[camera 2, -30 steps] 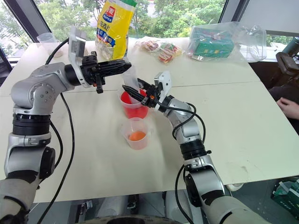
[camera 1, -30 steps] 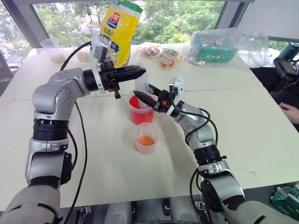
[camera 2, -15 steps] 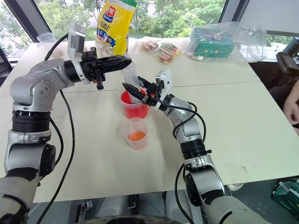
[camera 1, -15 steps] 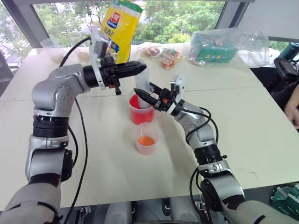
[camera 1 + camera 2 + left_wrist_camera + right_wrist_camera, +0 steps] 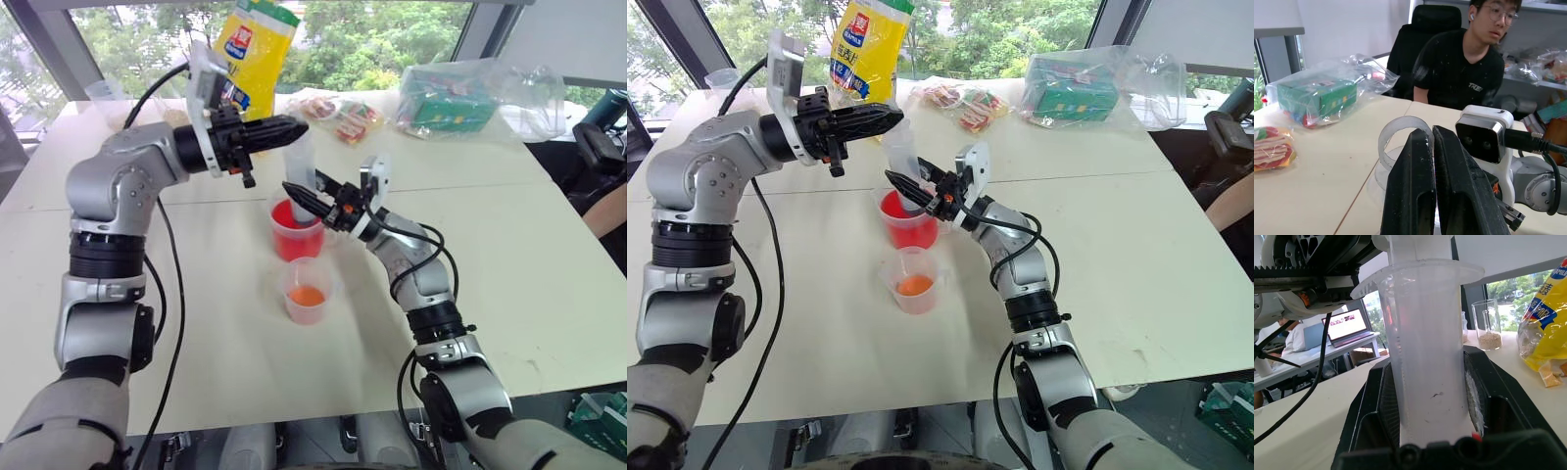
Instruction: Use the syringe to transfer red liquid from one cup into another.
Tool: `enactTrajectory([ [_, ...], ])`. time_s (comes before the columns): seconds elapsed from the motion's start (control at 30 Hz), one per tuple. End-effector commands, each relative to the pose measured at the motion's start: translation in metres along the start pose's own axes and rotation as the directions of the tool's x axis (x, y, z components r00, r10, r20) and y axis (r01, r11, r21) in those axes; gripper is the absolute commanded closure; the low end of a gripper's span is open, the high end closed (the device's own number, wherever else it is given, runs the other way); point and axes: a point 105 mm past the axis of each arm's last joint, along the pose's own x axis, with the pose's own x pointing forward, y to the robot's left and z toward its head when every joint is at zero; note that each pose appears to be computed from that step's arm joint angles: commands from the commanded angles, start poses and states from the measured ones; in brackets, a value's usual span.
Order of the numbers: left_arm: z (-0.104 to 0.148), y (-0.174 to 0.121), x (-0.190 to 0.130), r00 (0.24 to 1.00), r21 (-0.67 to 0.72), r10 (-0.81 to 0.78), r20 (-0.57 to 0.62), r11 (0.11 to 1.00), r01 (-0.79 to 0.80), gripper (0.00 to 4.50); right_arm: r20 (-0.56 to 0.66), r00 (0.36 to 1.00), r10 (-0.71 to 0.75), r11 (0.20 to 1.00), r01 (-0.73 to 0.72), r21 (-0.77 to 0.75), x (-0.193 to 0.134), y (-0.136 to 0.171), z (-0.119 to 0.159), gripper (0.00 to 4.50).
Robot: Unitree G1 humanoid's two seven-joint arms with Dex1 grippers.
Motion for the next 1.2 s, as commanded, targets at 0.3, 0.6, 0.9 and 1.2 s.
enactTrajectory([
  [0.3,0.048,-0.001,-0.004,0.992,0.144,0.015,0.122,0.989,-0.033,4.48,0.016,0.994,0.108,0.994,-0.108,-0.011,0.016,0.023,0.007,3.06],
  [0.6,0.009,-0.01,-0.015,1.0,0.069,-0.001,-0.012,0.998,0.002,2.08,0.082,0.992,0.092,0.995,-0.088,-0.044,0.019,0.015,0.038,3.06],
  [0.9,0.001,-0.013,-0.045,0.996,0.056,0.052,-0.066,0.997,-0.048,0.03,0.111,0.991,0.072,0.996,-0.066,-0.059,0.016,0.004,0.058,3.06],
  [1.2,0.011,-0.004,-0.062,0.989,0.066,0.141,-0.035,0.988,-0.138,0.03,0.127,0.987,0.098,0.994,-0.092,-0.052,0.014,0.008,0.069,3.06],
])
